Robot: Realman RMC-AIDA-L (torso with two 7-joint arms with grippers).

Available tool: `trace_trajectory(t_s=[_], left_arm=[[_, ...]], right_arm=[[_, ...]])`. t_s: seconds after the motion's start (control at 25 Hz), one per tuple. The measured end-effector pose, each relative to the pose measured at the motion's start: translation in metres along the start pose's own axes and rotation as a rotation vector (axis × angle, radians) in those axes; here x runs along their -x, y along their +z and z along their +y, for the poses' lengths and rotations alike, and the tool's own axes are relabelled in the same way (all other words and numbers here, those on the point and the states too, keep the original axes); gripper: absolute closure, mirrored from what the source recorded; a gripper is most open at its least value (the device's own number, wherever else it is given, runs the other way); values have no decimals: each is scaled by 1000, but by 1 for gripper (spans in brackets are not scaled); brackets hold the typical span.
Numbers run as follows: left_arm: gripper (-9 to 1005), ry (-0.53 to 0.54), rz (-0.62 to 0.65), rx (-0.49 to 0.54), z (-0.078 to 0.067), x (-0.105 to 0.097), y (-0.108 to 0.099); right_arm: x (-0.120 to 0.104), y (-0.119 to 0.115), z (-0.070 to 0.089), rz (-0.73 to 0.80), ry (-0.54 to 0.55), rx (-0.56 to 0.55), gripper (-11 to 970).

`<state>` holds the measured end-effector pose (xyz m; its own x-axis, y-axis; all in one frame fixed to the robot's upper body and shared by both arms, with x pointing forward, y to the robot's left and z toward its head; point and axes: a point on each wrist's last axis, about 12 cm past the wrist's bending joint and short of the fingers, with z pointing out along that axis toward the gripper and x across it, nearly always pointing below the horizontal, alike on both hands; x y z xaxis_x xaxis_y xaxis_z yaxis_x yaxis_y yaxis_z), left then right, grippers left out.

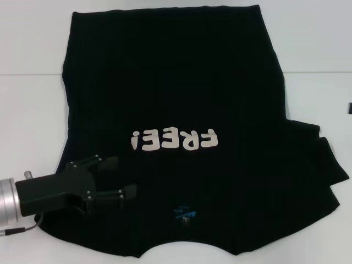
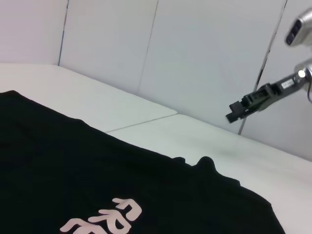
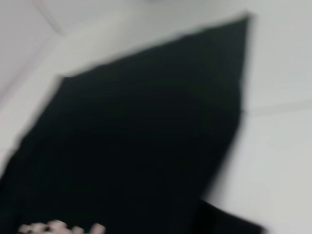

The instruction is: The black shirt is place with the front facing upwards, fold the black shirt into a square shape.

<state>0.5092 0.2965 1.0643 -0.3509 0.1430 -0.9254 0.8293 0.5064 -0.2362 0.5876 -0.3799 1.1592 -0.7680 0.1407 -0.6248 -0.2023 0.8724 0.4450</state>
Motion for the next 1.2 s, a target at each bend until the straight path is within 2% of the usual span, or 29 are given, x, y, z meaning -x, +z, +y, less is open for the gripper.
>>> trace_trajectory(t_s=[0.12,0.24,0.64,1.2], left_arm=[[88,12,0,3,-2,-4,-2],[92,13,-2,-1,-3,-5,-2],[92,0,-8,1,-7,-10,-1],[92,-9,-14,12,-8,-12,-1]], right_arm=[[12,-3,1,97,6,-101,41],[15,4,4,173,-8,-172,43],[7,54,17,230,-46,-168,61],[-3,89,30,269,-89,-159,92]])
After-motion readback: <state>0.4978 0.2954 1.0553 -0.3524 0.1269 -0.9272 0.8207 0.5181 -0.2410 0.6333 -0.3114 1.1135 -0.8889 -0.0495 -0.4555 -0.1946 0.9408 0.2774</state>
